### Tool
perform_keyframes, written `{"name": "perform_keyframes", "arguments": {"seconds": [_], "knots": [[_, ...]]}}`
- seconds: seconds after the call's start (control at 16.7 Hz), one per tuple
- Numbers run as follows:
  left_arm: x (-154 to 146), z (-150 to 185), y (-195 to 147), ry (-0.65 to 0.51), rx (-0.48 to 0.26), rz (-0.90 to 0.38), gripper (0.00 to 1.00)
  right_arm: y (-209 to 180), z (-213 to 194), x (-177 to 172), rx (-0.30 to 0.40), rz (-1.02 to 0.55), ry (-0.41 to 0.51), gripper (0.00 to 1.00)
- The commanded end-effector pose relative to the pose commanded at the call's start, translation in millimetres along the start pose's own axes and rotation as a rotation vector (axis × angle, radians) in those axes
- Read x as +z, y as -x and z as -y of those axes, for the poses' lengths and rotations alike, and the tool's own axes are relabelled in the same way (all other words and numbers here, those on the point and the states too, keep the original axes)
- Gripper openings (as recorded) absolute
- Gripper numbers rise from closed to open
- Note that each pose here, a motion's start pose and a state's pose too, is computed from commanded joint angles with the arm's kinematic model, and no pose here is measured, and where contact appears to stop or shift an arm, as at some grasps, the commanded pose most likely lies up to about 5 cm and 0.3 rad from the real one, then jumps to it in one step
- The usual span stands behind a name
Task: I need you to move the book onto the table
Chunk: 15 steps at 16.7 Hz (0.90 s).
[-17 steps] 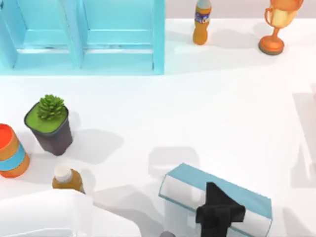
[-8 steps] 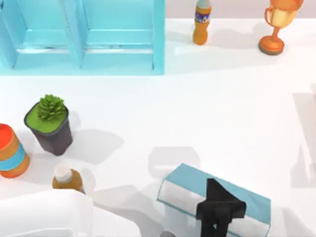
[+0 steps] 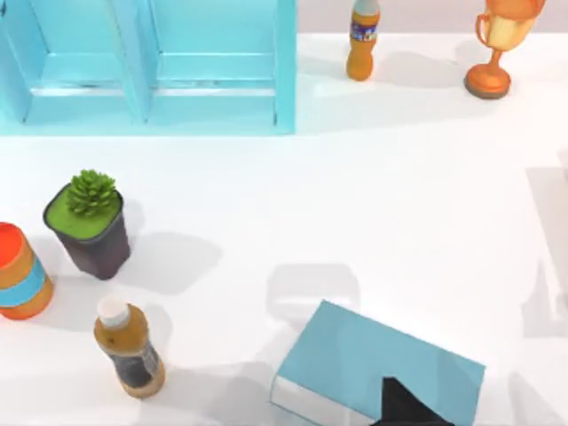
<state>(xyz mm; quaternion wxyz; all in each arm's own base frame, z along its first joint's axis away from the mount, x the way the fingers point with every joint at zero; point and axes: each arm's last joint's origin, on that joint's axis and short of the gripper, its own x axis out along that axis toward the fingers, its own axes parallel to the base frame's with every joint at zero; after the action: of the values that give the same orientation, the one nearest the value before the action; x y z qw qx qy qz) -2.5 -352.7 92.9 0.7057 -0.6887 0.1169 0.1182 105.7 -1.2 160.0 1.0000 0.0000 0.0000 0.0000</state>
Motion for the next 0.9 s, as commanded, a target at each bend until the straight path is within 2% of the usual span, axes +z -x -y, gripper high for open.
{"name": "perform_keyframes", "arguments": {"seconds": [0.24, 0.54, 0.9], "knots": [[-2.1, -8.6, 36.9, 0.025, 0.019, 0.005, 1.00, 0.0, 0.0, 0.0, 0.000, 0.000, 0.000, 1.00], [2.8, -12.7, 84.7, 0.032, -0.020, 0.011, 1.00, 0.0, 0.0, 0.0, 0.000, 0.000, 0.000, 1.00], [8.4, -16.7, 108.2, 0.015, -0.070, 0.013, 1.00, 0.0, 0.0, 0.0, 0.000, 0.000, 0.000, 1.00]]}}
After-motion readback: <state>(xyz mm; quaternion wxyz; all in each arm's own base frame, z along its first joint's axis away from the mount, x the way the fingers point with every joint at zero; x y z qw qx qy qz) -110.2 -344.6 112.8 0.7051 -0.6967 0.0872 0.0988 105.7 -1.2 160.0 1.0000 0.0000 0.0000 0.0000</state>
